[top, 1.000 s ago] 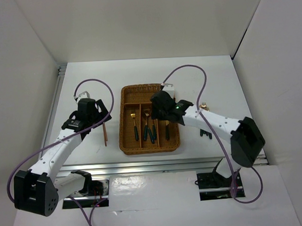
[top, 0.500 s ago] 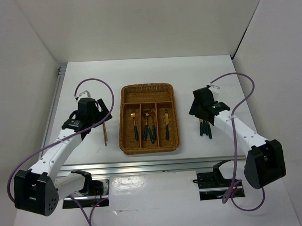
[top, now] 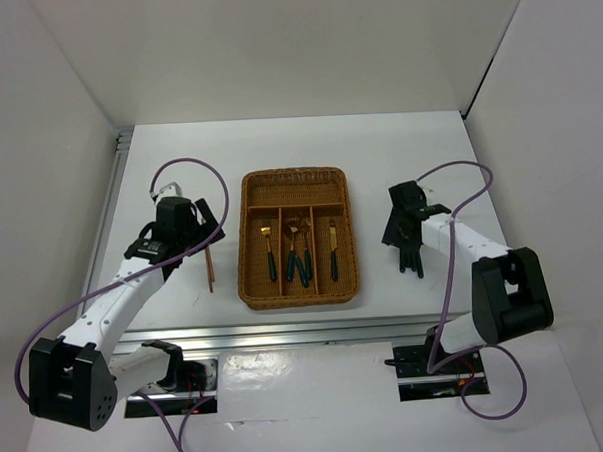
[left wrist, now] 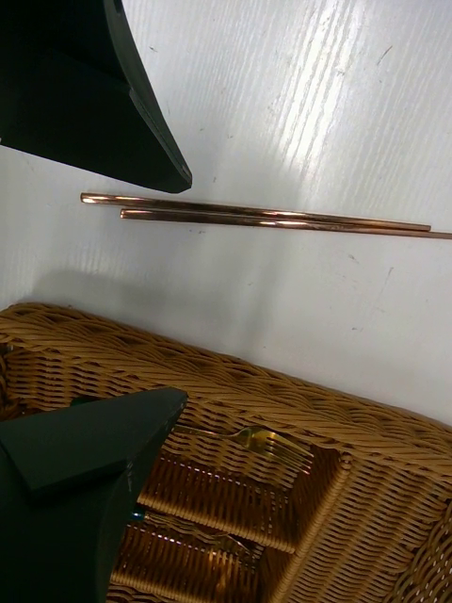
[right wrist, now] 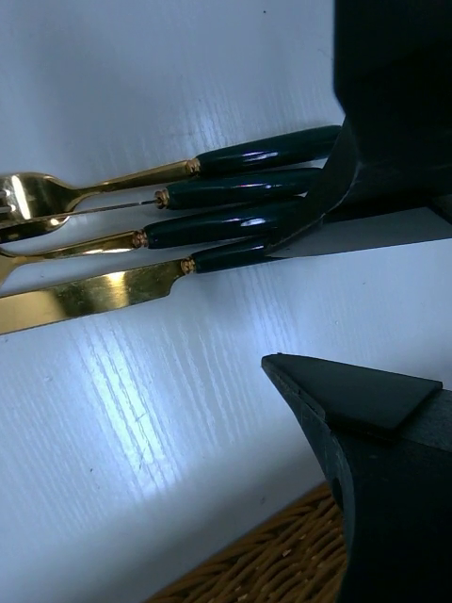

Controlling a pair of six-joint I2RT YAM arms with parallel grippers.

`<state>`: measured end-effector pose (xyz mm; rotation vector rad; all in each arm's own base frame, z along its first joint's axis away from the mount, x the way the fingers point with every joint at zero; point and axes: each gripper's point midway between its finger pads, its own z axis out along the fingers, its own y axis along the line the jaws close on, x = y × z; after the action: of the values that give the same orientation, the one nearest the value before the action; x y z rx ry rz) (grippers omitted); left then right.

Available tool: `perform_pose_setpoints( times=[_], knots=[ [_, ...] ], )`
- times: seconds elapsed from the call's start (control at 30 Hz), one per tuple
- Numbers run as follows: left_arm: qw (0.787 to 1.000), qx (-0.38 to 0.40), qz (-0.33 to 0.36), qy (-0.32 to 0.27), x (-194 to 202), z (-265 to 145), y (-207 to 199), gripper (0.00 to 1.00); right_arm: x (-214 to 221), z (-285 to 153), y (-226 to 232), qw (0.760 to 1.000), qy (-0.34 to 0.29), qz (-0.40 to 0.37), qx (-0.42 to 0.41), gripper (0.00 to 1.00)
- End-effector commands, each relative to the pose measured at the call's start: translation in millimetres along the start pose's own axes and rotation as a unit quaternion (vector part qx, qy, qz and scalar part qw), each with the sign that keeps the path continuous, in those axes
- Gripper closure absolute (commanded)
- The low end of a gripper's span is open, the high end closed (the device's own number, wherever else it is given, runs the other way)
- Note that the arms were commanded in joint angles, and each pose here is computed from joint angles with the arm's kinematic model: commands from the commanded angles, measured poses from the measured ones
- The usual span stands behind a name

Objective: Sort the eating utensils into containers

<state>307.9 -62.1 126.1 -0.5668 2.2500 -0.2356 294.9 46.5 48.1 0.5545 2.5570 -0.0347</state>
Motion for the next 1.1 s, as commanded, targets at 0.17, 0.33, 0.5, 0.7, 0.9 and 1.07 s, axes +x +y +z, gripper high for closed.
perform_pose_setpoints(
  times=[0.17, 0.33, 0.5, 0.7, 0.9, 1.07],
  knots=[
    [1.0, 0.011, 0.0, -0.009, -4.5, 2.4, -3.7, 0.0, -3.6, 14.2, -9.2, 1.0, 0.002, 0.01, -0.014, 0.47],
    [1.0, 0.012, 0.0, -0.003, -1.8, 4.1, -4.1, 0.0, -3.1, 16.6, -7.9, 1.0, 0.007, 0.009, -0.022, 0.48],
    [1.0, 0.012, 0.0, -0.003, -1.8, 4.1, -4.1, 0.0, 4.0, 21.2, -6.0, 0.999, 0.02, 0.007, -0.028, 0.53],
    [1.0, 0.01, 0.001, 0.001, 0.0, 6.0, -3.3, 0.0, 5.8, 25.3, -6.1, 0.999, 0.024, 0.006, -0.026, 0.53],
    [1.0, 0.012, 0.0, -0.003, -3.5, 5.0, -5.6, 0.0, 6.9, 27.4, -8.2, 0.999, 0.026, 0.006, -0.02, 0.53],
    [1.0, 0.012, 0.0, -0.003, -3.5, 5.0, -5.6, 0.0, 16.3, 35.3, -9.8, 0.999, 0.046, 0.002, -0.013, 0.59]
  ],
)
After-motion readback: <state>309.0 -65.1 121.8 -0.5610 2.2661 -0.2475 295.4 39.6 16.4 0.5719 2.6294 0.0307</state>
